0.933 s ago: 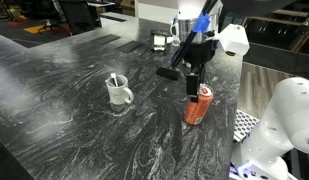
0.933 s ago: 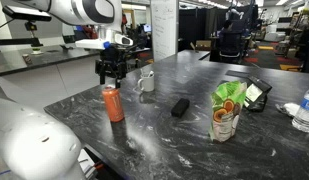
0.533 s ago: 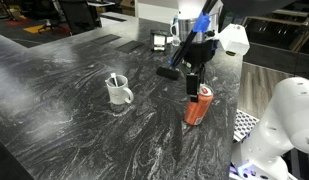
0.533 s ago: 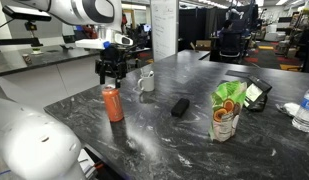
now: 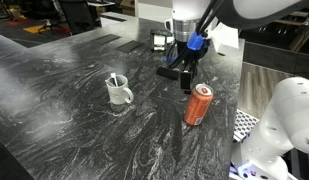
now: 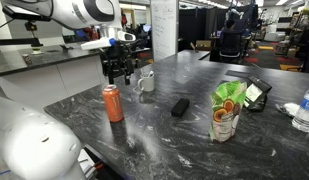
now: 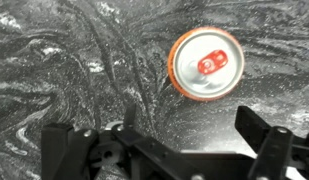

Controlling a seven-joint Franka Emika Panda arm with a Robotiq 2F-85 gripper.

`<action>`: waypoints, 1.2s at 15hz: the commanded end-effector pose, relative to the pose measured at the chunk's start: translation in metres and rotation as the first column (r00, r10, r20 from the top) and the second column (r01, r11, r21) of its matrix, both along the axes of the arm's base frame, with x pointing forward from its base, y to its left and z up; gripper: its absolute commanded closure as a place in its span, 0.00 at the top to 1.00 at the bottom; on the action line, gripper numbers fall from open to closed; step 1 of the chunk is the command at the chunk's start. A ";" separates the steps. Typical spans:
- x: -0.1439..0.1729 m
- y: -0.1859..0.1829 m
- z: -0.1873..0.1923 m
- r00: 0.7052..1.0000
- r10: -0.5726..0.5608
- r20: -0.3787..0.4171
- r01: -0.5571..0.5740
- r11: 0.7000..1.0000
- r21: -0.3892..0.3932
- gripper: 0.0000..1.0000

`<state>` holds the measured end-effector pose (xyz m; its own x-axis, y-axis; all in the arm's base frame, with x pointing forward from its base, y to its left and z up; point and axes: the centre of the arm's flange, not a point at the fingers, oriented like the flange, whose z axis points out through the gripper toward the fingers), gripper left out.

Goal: Pick up the pen from the cup and put it on the counter

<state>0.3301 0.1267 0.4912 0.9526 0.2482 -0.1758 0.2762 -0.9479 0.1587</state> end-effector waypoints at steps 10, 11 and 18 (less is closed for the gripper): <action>0.104 0.039 -0.020 0.902 -0.045 0.430 -0.081 0.960 0.270 1.00; 0.109 0.039 -0.018 0.887 -0.099 0.451 -0.048 0.952 0.303 1.00; 0.110 0.042 -0.014 0.887 -0.117 0.447 -0.023 0.955 0.296 1.00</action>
<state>0.4405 0.1691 0.4776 0.9202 0.1734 0.3508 0.1938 -0.9808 -0.0236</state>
